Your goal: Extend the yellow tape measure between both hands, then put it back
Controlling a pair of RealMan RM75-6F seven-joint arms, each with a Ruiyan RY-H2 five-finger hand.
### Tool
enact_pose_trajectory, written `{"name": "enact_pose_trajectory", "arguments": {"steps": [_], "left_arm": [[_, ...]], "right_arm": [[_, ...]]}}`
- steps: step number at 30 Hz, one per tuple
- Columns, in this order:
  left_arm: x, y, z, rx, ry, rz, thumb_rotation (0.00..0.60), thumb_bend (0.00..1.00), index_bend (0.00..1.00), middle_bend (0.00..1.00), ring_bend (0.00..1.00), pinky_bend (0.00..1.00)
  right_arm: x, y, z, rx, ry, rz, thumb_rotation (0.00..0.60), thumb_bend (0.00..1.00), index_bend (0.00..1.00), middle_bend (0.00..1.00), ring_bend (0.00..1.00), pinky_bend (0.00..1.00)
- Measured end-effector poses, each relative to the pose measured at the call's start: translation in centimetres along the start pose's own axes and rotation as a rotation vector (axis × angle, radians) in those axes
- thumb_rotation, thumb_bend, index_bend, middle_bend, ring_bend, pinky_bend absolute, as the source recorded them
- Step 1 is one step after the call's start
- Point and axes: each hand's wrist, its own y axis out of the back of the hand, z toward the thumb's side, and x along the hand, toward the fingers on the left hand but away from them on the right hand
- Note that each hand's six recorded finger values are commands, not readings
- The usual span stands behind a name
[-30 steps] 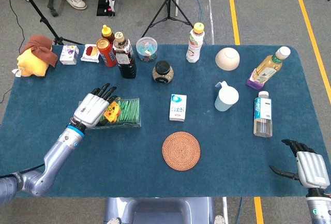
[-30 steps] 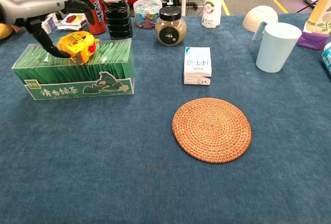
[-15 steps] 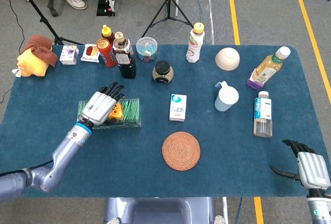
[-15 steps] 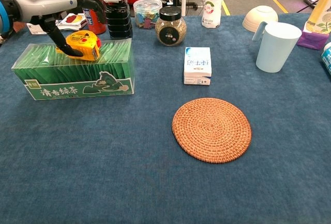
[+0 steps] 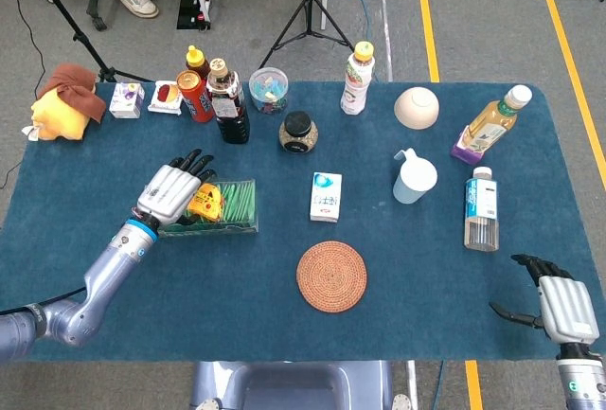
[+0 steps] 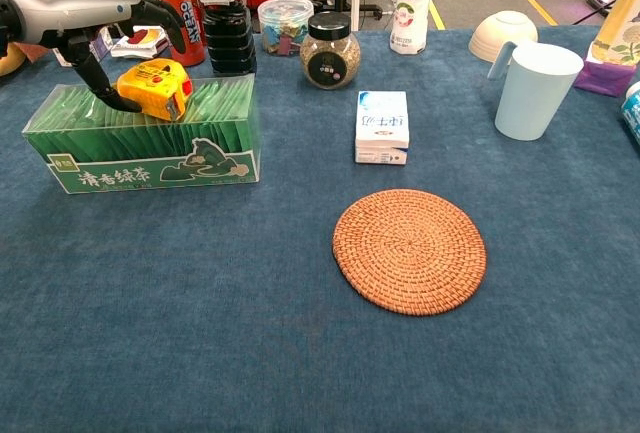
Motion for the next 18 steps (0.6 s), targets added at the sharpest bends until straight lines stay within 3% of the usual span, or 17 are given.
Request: {"name": "enact_pose_trajectory", "arguments": {"steps": [8,18], "left_arm": [[0.83,-0.18,-0.07,-0.011,-0.006,-0.007,0.6,0.16,0.23,0.11,0.06,0.21],[0.81,-0.03,-0.2,-0.02,-0.014,-0.013,0.6,0.18,0.43,0.29,0.27,0.3]], "right_arm": [[0.2,0.19,-0.15,0.002,-0.013,-0.005,0.36,0.14,0.24,0.29,0.3,0.37],[0.13,0.25,-0.04,0.003,-0.013,-0.006,0.359,0.14,0.24,0.29,0.3,0.37]]}}
